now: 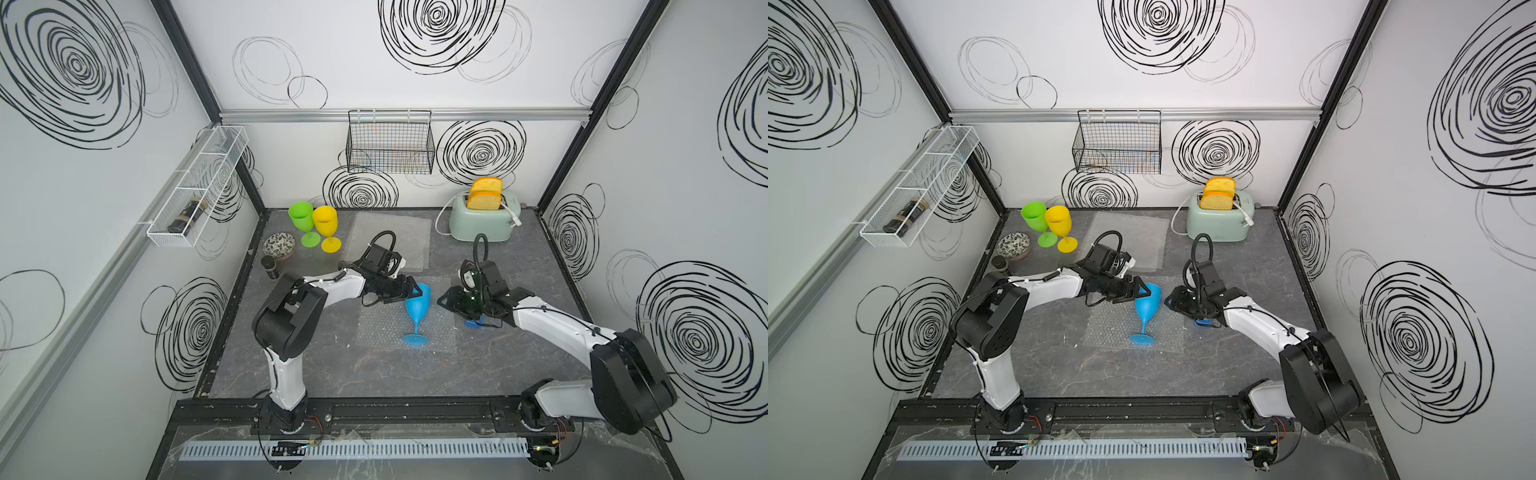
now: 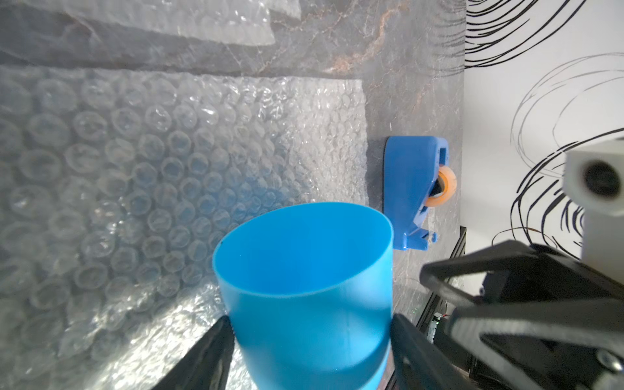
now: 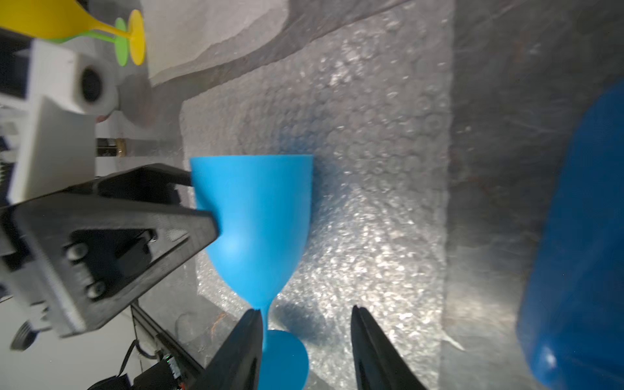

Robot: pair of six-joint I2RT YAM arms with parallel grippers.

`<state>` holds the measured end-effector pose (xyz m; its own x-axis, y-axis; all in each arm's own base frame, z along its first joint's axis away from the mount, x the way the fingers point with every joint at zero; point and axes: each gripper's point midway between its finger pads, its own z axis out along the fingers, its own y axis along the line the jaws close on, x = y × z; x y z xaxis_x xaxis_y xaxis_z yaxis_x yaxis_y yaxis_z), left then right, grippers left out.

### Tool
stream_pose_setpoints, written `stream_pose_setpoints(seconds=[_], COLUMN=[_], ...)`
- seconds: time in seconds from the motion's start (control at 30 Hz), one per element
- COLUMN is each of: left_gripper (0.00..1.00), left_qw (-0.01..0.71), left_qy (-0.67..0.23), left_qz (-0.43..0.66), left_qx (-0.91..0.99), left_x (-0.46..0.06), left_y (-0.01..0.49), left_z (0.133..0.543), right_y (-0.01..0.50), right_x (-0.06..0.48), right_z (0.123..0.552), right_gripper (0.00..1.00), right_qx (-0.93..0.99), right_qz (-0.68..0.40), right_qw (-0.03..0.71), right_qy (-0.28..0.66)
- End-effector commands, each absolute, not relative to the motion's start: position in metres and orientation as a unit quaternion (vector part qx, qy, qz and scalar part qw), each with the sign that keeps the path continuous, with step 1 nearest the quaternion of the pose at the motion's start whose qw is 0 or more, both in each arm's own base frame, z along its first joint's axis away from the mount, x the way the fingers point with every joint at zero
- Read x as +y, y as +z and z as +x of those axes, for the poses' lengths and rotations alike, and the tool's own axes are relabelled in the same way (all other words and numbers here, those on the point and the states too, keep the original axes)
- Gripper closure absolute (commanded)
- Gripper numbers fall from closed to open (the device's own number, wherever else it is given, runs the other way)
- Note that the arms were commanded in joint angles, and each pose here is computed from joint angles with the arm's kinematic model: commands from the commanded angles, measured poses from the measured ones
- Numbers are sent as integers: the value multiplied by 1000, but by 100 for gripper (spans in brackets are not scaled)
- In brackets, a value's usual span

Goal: Wrap wine glasses in bubble wrap
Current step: Place the wine glass on the bubble wrap, then wrap the wine glass in bubble wrap.

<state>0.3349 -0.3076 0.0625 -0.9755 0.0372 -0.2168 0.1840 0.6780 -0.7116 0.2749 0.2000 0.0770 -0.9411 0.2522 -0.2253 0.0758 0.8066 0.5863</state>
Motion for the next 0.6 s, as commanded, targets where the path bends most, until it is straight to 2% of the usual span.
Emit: stream_pose_setpoints(seconds=[0.0, 0.07, 0.13, 0.57], left_gripper=[25, 25, 25, 25], left_qw=[74, 75, 77, 76], left_qy=[-344, -345, -344, -354], left_qz=[45, 45, 46, 50], left_qx=[935, 934, 935, 931], left_x=[-292, -292, -291, -293], left_y=[33, 33, 35, 36], left_z=[325, 324, 325, 322], right_y=[52, 45, 38, 10], right_x=[181, 177, 175, 193], right_z=[265, 266, 264, 256], right_gripper=[48, 43, 41, 40], right_qx=[960, 962, 963, 961], right_qz=[86, 89, 94, 93], right_qw=[110, 110, 104, 65], right_qy=[244, 234, 230, 254])
